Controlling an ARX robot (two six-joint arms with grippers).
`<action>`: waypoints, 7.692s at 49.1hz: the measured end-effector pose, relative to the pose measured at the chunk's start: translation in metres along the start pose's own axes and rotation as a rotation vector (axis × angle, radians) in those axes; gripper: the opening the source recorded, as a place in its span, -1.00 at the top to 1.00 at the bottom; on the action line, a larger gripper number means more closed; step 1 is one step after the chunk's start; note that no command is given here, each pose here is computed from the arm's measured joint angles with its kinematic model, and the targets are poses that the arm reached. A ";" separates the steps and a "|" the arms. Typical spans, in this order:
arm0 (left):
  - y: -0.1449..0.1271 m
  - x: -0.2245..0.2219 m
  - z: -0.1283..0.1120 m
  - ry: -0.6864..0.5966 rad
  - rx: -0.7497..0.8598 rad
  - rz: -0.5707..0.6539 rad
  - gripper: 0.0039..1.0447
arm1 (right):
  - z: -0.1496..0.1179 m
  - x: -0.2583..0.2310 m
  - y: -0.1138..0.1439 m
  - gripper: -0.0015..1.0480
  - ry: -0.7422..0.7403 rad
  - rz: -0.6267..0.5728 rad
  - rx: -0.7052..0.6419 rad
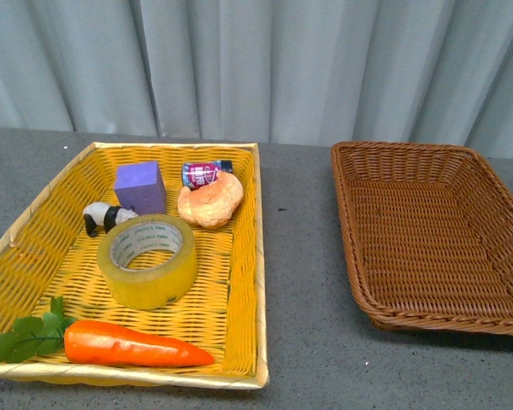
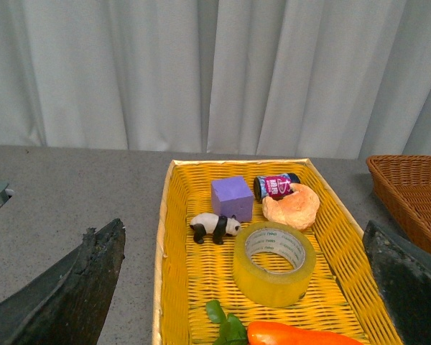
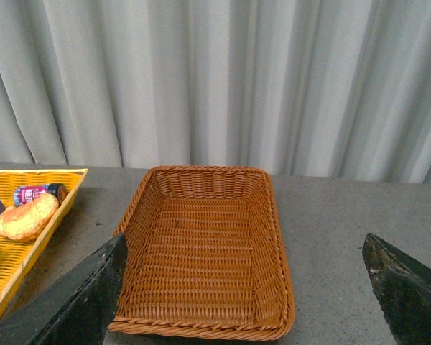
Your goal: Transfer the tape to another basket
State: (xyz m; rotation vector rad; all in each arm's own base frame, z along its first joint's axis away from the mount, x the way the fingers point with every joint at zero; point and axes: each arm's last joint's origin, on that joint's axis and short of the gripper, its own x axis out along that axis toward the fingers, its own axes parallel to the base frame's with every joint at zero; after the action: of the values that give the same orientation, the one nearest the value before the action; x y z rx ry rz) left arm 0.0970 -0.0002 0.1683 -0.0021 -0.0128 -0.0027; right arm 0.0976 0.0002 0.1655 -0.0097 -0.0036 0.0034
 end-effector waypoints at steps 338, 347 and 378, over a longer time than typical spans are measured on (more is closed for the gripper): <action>-0.201 0.269 -0.008 0.361 0.449 -0.825 0.70 | 0.022 0.198 0.070 -0.83 0.563 0.328 -0.077; -0.201 0.269 -0.008 0.362 0.449 -0.824 0.70 | 0.016 0.214 0.079 -0.83 0.628 0.309 -0.070; -0.201 0.269 -0.008 0.361 0.449 -0.825 0.70 | 0.002 0.219 0.069 -0.57 0.734 0.267 0.030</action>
State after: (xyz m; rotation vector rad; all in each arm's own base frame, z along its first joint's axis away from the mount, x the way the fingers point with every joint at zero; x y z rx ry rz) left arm 0.3657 -0.2021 0.1640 0.4528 0.3478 -0.8243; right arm 0.3162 0.0696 0.1677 0.0187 0.7318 0.2671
